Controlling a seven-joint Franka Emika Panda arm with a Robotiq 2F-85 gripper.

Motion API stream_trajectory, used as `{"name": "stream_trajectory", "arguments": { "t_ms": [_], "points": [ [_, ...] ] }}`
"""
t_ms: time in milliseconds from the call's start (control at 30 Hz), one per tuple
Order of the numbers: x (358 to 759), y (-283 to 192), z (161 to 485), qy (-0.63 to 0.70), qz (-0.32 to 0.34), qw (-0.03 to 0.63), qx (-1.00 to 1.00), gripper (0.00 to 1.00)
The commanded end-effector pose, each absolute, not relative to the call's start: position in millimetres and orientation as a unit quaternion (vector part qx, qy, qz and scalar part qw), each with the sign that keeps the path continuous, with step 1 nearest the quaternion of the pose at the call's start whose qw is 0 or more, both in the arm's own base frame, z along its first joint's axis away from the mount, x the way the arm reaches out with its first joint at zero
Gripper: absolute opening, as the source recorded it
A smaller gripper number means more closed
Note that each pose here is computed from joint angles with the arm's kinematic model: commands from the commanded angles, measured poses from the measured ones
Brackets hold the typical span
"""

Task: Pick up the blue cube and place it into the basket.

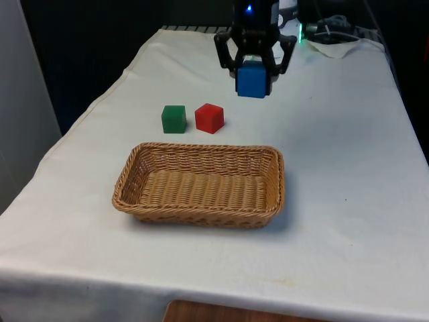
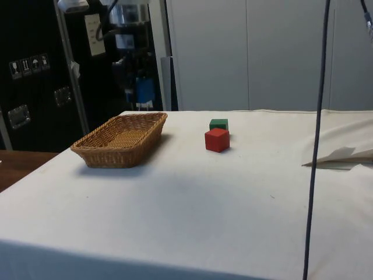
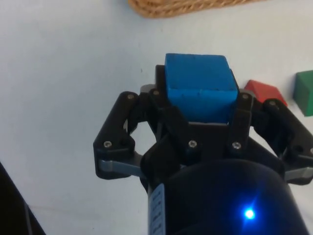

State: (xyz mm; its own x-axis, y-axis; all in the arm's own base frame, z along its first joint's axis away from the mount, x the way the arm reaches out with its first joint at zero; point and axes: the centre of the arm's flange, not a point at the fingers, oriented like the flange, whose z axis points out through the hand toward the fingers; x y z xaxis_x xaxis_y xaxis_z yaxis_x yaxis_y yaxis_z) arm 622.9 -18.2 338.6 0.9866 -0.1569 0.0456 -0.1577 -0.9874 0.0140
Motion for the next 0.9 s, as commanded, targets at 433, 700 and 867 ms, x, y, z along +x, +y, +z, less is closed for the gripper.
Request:
{"name": "stream_trajectory", "arguments": {
  "t_ms": [433, 700, 867],
  "points": [
    [668.2, -43.5, 326.8, -0.08, 0.024, 0.018, 0.996, 0.01],
    [686.9, -55.2, 312.9, -0.081, 0.026, 0.025, 0.996, 0.01],
    [698.9, -63.6, 301.9, -0.082, 0.026, 0.03, 0.996, 0.01]
  ]
}}
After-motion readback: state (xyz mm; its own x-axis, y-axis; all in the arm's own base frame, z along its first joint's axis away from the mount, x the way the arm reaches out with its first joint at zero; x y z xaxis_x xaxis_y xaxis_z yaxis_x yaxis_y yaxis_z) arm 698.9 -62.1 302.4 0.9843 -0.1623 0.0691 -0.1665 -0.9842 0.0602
